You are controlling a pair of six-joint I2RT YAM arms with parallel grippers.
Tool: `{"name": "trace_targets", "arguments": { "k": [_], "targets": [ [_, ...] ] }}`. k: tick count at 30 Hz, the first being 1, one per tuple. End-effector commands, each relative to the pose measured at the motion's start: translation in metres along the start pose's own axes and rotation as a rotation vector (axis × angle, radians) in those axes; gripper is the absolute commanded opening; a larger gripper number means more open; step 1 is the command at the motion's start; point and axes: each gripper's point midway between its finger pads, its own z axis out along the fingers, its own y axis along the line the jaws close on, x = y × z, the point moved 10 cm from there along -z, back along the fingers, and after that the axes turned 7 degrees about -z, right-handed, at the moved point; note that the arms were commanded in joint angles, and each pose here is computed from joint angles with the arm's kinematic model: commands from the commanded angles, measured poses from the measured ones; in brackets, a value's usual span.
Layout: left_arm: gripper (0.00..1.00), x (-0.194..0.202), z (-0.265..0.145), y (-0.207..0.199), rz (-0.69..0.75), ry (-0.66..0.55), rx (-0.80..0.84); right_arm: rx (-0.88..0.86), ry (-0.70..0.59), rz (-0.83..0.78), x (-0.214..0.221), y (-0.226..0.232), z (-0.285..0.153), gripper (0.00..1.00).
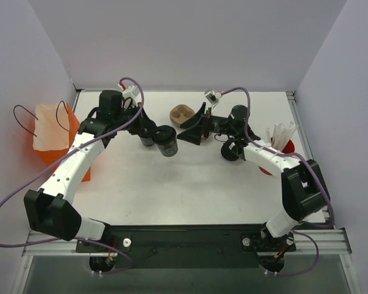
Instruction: Pack the takeout coffee
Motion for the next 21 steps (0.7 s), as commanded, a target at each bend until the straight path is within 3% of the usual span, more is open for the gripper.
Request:
{"name": "trace_targets", "arguments": {
  "k": [1,9,13,18,21],
  "targets": [
    [0.0,-0.025,-0.035,-0.013,0.093,-0.166,-0.096,0.134,0.043,-0.117,-0.006,0.013,-0.021,1.0],
    [0.0,-0.058,-0.068,0.023,0.145,-0.454,-0.52,0.633,0.325,0.064,0.011,0.03,-0.048,1.0],
    [0.0,-0.076,-0.068,0.051,0.09,-0.518,-0.607,0.962,0.344,0.059,0.017,0.037,-0.068,1.0],
    [0.0,-0.089,-0.059,0.095,0.017,-0.544,-0.685,1.048,0.313,0.073,0.013,0.047,-0.08,1.0],
    [0.0,-0.088,-0.04,0.116,0.003,-0.536,-0.631,1.122,0.359,0.087,0.015,0.048,-0.085,1.0]
  ]
}}
